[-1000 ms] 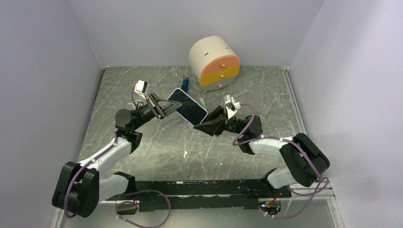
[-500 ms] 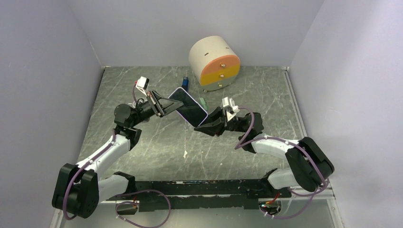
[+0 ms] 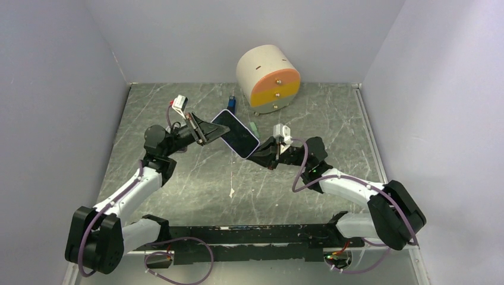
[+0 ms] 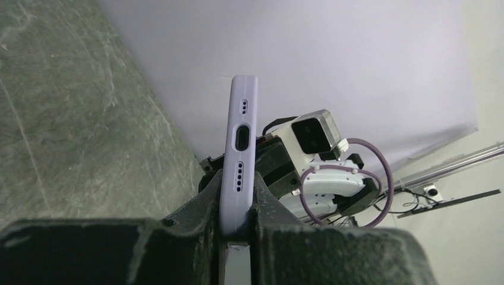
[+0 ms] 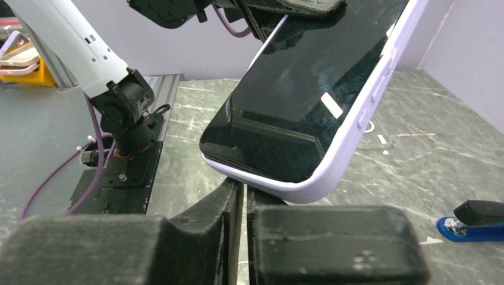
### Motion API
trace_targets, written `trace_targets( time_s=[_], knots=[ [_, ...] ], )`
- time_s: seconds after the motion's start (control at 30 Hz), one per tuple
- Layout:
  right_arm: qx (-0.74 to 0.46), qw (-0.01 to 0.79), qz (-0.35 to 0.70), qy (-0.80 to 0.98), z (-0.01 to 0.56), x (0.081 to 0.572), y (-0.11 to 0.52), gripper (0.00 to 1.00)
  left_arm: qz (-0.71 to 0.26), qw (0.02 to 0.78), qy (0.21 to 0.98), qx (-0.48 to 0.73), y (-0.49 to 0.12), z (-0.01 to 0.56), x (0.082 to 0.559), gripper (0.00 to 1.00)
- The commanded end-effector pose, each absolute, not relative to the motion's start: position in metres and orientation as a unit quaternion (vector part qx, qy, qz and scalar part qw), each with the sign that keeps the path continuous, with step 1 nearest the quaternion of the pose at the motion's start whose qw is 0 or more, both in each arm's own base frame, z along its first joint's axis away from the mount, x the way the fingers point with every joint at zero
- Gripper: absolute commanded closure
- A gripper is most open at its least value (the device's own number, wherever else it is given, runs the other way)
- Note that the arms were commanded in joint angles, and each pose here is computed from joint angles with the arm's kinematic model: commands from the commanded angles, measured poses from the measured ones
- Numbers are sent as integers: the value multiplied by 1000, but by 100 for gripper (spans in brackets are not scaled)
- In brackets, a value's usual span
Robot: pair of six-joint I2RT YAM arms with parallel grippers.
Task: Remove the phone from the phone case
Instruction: Remove the phone case from the phone.
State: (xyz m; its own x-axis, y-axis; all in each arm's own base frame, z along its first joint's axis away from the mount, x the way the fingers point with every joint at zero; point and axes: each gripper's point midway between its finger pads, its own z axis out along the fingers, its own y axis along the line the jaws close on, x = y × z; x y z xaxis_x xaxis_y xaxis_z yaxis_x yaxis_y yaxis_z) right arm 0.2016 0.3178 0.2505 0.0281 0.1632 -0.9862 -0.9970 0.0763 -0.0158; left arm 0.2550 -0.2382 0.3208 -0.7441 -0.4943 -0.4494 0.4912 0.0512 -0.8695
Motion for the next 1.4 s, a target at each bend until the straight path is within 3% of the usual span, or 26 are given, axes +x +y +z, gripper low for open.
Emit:
trace_targets(
  time_s=[0.0, 0.3, 0.5, 0.77, 1.37],
  knots=[
    [-441, 609, 490, 440, 285, 210, 312, 85, -681, 383, 618, 84, -238, 343, 236, 97],
    [-488, 559, 474, 474, 261, 193, 303, 56, -615, 396, 655, 192, -236, 342, 231, 97],
    [-514, 547, 474, 461, 272, 189, 305, 45, -575, 390, 672, 258, -232, 345, 218, 97],
    [-542, 521, 487, 445, 277, 181, 317, 44, -573, 370, 662, 312, -232, 346, 204, 97],
    [-592, 458, 501, 434, 261, 164, 325, 65, -582, 372, 638, 341, -230, 359, 190, 97]
  ],
)
